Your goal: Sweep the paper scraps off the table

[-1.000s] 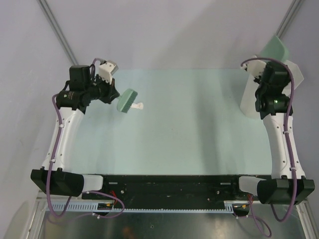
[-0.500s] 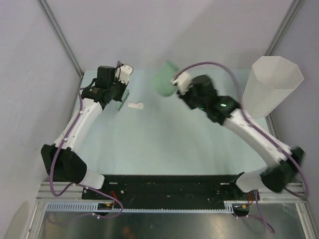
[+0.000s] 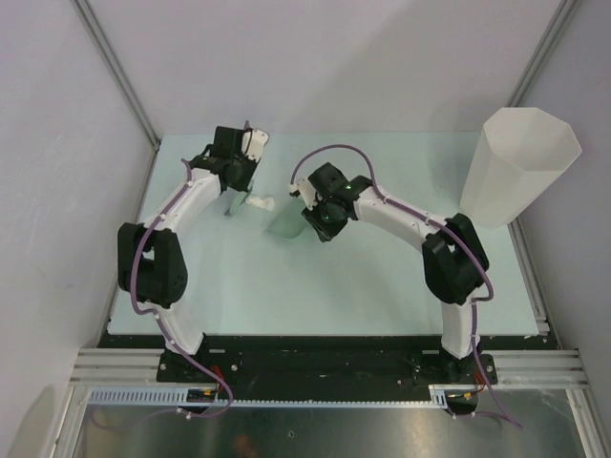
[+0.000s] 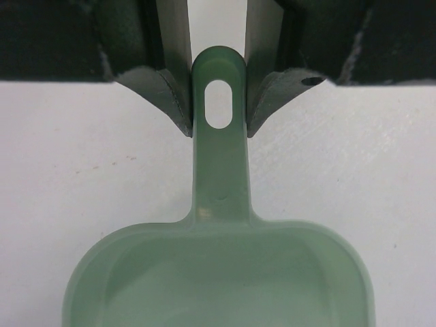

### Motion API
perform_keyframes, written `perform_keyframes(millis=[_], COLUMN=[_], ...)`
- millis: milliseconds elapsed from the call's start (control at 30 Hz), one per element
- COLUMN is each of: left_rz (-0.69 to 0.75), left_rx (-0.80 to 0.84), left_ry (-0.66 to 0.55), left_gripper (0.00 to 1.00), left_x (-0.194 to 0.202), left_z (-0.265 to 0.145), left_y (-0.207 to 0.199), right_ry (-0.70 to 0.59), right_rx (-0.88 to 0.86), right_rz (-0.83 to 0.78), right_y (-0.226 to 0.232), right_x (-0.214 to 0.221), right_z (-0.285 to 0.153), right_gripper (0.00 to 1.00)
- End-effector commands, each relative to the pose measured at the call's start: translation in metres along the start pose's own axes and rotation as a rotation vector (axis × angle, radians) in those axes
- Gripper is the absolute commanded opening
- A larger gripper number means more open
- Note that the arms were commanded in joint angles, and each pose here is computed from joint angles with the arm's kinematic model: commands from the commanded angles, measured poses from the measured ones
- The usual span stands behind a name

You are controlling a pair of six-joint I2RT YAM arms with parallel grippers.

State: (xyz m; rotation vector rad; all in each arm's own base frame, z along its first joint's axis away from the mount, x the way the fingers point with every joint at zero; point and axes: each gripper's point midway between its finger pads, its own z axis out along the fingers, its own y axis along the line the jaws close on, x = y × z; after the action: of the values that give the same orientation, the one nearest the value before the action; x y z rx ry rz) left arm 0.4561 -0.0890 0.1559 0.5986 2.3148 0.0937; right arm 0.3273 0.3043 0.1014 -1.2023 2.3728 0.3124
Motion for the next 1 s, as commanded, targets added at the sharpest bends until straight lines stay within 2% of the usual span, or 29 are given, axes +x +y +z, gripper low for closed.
perform_keyframes(millis=[0, 133, 267, 400, 500, 567, 700, 733, 833, 967], left_rz=[0.003, 0.033, 0.074, 0.109, 0.108, 0.113, 0.075, 0.084, 0.099, 0.097], left_rx=[0.123, 0.259, 0.465, 0.618, 0.687, 0.649, 0.471, 0.457, 0.483, 0.469], left_ry=[-0.089, -0.094, -0.123, -0.18, -0.224, -0.276, -0.318, -0.349, -0.375, -0.416], left_gripper=[0.0, 0.0, 0.0, 0.0, 0.0, 0.0, 0.0, 0.0, 0.0, 0.0], left_x=[-0.024, -0.015, -0.003, -0.001, -0.004, -0.016, -0.033, -0.038, -0.039, -0.051], left_z=[0.001, -0.006, -0.03, -0.068, -0.093, -0.111, -0.127, -0.138, -0.156, -0.187], left_y=[-0.02, -0.052, -0.097, -0.133, -0.143, -0.135, -0.098, -0.094, -0.095, -0.086], right_ry=[0.101, 0.123, 0.08, 0.033, -0.015, -0.055, -0.138, -0.126, -0.21, -0.252], right_rx=[-0.029, -0.002, 0.011, -0.009, -0.03, -0.046, -0.05, -0.054, -0.075, -0.094], right_rz=[0.069, 0.107, 0.115, 0.07, 0.061, 0.071, 0.101, 0.095, 0.046, 0.007], right_y=[0.006, -0.001, -0.005, 0.007, 0.015, 0.018, 0.017, 0.021, 0.029, 0.037], right_x=[0.009, 0.01, 0.001, -0.007, -0.014, -0.014, -0.011, -0.001, -0.011, -0.014], right_z=[0.02, 0.031, 0.038, 0.045, 0.042, 0.035, 0.016, 0.017, -0.002, -0.017], right_gripper=[0.0, 0.0, 0.0, 0.0, 0.0, 0.0, 0.0, 0.0, 0.0, 0.0])
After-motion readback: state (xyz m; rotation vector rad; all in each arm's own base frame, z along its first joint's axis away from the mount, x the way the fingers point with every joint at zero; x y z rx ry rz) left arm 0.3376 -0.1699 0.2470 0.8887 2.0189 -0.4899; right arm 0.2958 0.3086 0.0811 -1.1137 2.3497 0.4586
